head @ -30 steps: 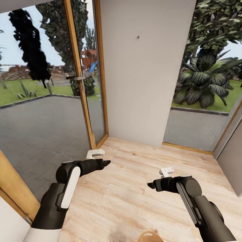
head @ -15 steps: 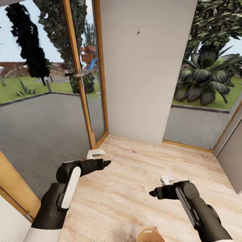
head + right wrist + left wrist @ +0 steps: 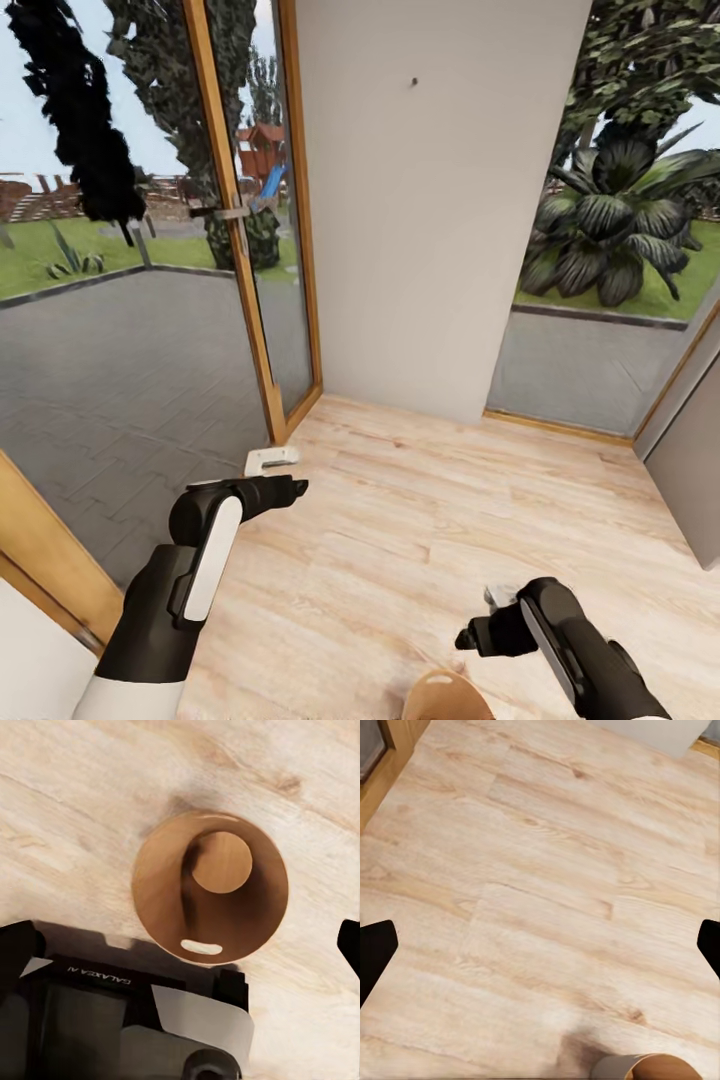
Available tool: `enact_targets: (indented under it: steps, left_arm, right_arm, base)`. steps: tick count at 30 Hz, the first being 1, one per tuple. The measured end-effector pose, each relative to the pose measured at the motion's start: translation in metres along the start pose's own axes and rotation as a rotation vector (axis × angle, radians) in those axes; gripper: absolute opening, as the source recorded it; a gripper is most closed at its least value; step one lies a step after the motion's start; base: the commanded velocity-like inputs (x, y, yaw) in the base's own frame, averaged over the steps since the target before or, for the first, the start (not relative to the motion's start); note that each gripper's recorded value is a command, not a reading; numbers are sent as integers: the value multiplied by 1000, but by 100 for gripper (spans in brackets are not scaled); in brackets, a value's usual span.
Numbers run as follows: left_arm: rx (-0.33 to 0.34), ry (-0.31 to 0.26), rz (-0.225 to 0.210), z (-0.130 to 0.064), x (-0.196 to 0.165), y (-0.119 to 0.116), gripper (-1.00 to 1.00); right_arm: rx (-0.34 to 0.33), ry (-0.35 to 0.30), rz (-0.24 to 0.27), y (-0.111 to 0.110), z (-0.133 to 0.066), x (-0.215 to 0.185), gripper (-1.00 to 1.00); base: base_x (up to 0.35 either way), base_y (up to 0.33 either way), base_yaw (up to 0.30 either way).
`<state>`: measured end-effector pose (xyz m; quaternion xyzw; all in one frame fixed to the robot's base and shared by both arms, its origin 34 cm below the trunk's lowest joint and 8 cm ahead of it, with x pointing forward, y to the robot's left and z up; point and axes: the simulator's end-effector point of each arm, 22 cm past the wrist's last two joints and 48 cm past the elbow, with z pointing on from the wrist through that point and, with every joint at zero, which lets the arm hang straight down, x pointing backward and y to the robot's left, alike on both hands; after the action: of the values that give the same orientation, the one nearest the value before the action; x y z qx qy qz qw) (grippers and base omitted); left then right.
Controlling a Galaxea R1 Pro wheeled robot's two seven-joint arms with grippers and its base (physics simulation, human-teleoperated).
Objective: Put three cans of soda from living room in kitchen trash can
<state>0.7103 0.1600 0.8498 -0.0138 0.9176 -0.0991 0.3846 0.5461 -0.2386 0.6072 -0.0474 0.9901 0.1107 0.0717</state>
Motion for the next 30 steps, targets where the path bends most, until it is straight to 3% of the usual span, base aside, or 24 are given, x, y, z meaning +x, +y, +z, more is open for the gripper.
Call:
enact_targets:
  steps: [4,5,9,16,21,30]
  left_arm:
    - [-8,13,-4,4,5,3,100]
    - [-12,16,-4,5,6,3,100]
    - [-18,23,-3,8,9,6,100]
    - [-22,34,-4,12,13,7,100]
    - [-22,42,-6,15,16,8,100]
    - [-21,56,-9,21,22,9,100]
  right_arm:
    - [50,39,18,-20,24,25,100]
    - [94,40,25,-34,34,35,100]
    - [123,38,33,-40,48,46,100]
    - [130,-1,47,-44,58,46,100]
    - [174,-65,98,-61,70,51,100]
    - [219,-57,130,-60,82,62,100]
  base:
    - [0,0,37]
    - [0,0,61]
    - [0,0,79]
    - [0,0,95]
    - [0,0,107]
    - [0,0,117]
